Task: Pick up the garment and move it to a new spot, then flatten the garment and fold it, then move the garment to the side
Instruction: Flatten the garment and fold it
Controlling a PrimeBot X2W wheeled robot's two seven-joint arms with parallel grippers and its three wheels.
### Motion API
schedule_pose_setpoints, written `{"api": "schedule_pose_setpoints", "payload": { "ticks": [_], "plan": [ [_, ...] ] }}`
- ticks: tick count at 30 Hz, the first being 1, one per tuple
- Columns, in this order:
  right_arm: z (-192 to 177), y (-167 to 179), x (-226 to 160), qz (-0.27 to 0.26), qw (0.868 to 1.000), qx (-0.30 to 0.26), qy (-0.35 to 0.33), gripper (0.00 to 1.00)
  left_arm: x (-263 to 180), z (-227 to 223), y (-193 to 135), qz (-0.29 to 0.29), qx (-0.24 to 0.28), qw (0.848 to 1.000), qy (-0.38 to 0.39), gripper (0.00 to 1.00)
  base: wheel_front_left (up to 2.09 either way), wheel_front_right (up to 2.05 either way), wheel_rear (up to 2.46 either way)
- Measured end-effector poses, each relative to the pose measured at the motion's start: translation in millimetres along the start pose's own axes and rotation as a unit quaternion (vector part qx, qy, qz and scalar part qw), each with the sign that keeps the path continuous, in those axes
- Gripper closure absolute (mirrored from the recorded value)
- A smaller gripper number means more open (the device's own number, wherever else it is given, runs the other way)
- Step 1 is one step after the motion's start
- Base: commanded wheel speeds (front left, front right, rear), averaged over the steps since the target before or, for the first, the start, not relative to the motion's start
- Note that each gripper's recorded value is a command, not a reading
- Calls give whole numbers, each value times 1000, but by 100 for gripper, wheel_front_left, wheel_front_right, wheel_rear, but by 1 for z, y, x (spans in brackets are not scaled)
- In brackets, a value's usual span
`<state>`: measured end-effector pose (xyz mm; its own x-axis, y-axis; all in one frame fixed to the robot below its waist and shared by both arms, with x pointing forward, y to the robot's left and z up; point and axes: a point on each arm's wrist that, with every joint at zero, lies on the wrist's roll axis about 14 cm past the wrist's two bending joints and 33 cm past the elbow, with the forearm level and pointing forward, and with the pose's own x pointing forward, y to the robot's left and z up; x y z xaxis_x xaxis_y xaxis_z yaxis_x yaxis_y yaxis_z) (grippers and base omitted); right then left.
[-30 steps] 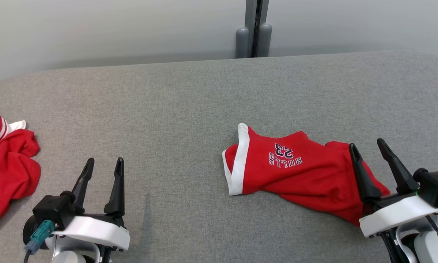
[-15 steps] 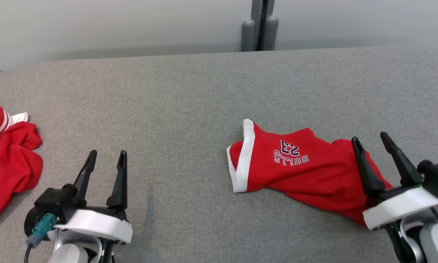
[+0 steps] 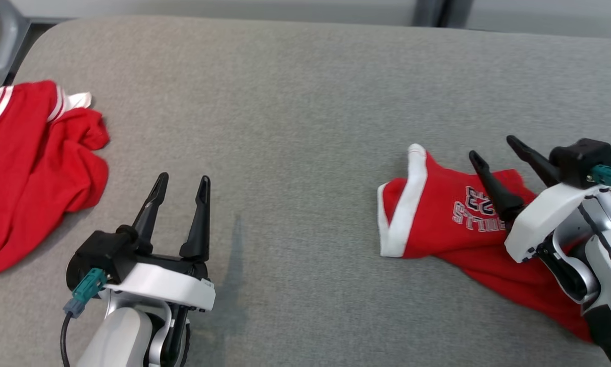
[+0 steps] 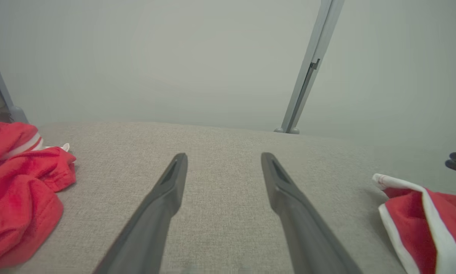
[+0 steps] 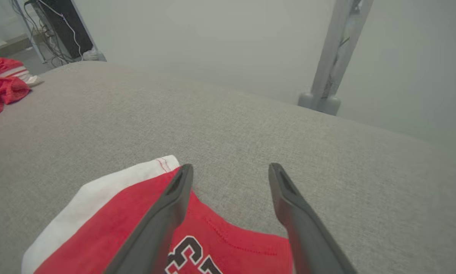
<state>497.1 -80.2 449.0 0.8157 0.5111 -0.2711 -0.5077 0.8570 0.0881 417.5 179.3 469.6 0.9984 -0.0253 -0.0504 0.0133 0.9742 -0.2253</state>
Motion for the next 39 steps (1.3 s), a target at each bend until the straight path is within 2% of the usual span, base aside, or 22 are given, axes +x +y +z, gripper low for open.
{"api": "schedule_pose_setpoints", "payload": {
  "ticks": [3, 8, 12, 13, 14, 15, 23, 31, 35, 39],
  "plan": [
    [-25, 11, 17, 31, 998, -5, 53, 0, -3, -9, 10, 16, -3, 1000, 11, 0, 0, 0, 0],
    [-71, 22, 26, 67, 987, -7, 148, 0, -2, -18, 20, 31, -5, 999, 22, 0, 0, 0, 0],
    [-79, 22, 29, 76, 982, -4, 175, 0, -3, -24, 22, 36, -7, 999, 28, 0, 0, 0, 0],
    [-81, 23, 28, 78, 980, 0, 181, 55, -3, -24, 22, 37, -6, 999, 28, 0, 0, 0, 0],
    [-81, 23, 29, 80, 980, 7, 185, 82, -1, -22, 23, 37, -6, 999, 24, 0, 0, 0, 0],
    [-81, 23, 28, 81, 979, 7, 186, 100, 1, -20, 23, 36, -5, 999, 21, 0, 0, 0, 0],
    [-65, 25, 29, 84, 986, 16, 142, 100, 4, -14, 20, 34, -6, 999, 8, 0, 0, 0, 0],
    [-1, 34, 32, 86, 996, 19, 6, 100, 4, -9, 17, 26, -3, 1000, 0, 0, 0, 0, 0],
    [42, 45, 28, 91, 992, 22, -81, 100, 6, -5, 13, 19, -2, 1000, -6, 0, 0, 0, 0],
    [86, 59, 18, 97, 981, 19, -165, 100, 4, -3, 9, 12, 1, 1000, -8, 0, 0, 0, 0]
  ]
}}
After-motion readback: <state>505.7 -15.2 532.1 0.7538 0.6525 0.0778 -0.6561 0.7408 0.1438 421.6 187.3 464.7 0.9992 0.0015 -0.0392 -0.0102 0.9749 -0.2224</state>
